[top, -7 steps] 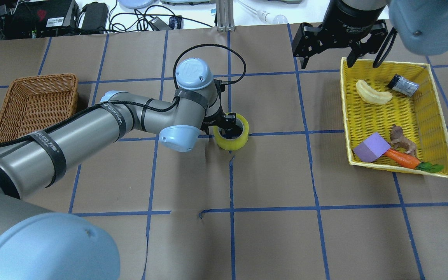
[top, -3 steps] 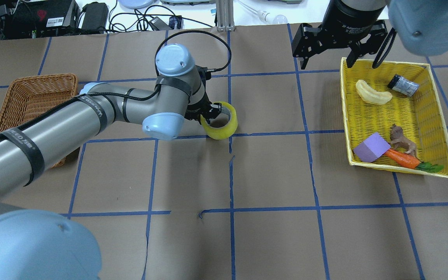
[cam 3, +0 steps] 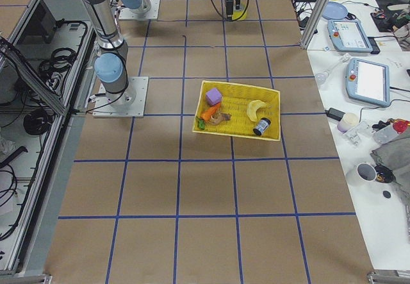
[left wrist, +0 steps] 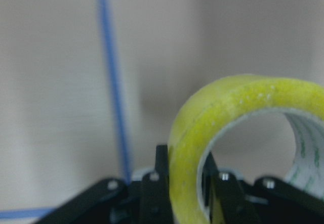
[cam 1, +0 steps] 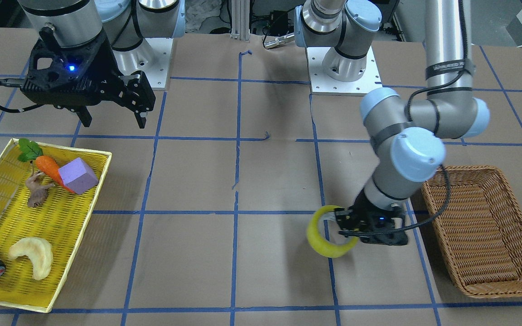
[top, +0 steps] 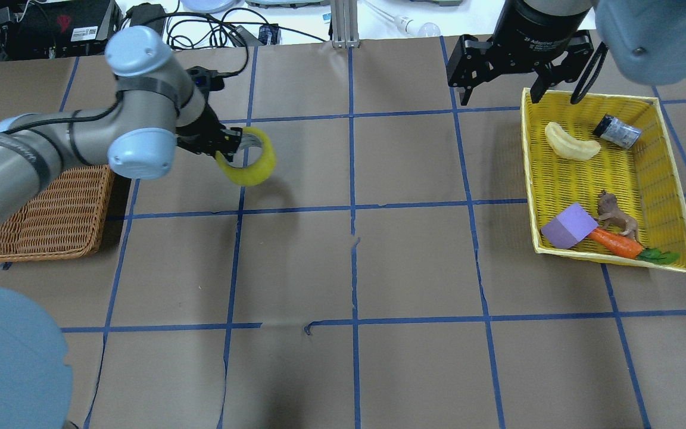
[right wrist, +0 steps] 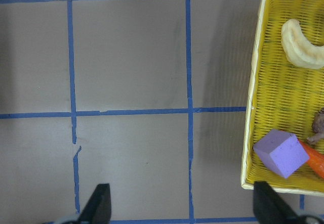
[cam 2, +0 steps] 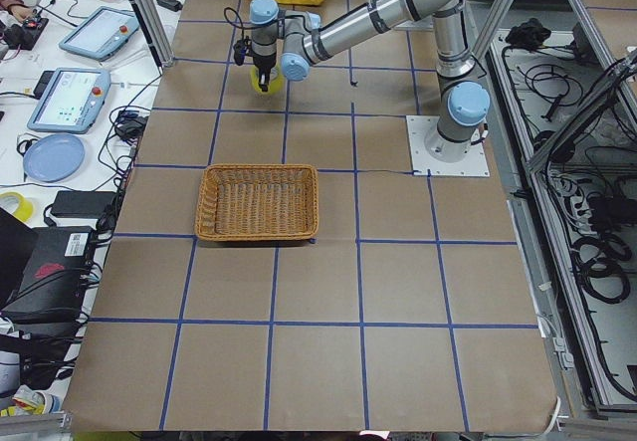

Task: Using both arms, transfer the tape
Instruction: 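Carry the tape roll with the left gripper into the wicker basket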

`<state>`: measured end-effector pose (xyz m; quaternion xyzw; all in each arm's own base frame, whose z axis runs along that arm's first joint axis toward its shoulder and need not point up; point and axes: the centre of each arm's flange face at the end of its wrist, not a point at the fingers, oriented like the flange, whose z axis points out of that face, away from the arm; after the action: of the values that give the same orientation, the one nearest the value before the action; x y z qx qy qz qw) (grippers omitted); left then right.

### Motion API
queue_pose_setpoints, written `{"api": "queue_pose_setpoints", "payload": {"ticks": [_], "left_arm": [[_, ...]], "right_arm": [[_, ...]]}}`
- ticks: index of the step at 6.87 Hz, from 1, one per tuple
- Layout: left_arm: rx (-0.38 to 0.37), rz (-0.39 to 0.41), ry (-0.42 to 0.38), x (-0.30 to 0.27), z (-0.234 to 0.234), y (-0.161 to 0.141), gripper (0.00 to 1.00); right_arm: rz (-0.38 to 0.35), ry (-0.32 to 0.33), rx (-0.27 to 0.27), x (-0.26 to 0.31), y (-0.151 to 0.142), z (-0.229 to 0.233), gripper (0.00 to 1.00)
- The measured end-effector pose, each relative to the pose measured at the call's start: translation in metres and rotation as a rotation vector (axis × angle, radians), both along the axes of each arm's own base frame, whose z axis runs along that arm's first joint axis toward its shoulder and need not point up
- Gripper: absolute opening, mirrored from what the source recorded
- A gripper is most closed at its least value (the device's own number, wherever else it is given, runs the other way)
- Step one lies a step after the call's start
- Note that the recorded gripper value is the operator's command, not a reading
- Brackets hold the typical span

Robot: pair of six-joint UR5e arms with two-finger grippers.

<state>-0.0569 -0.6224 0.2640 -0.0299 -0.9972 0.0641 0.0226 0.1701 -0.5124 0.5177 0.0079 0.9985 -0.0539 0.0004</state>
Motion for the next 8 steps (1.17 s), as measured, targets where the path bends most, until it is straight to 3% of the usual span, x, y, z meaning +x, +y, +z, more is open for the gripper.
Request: {"api": "queue_pose_setpoints", "payload": {"ticks": [2, 5, 8], "left_arm": [[-0.020, -0.057, -0.079, 0.123, 0.020, 0.006, 0.00], [-0.008, -0.145, -0.139, 0.281, 0.020, 0.045, 0.00], [0.008, -0.169, -0.141, 0.334, -0.002, 0.065, 0.00]], "right_arm": [[0.001, 0.000, 0.001, 0.000, 0.000, 0.000, 1.00], [0.002, 0.000, 0.002, 0.001, 0.001, -0.001, 1.00], [0.001, 0.000, 0.003, 0.001, 0.001, -0.001, 1.00]]}}
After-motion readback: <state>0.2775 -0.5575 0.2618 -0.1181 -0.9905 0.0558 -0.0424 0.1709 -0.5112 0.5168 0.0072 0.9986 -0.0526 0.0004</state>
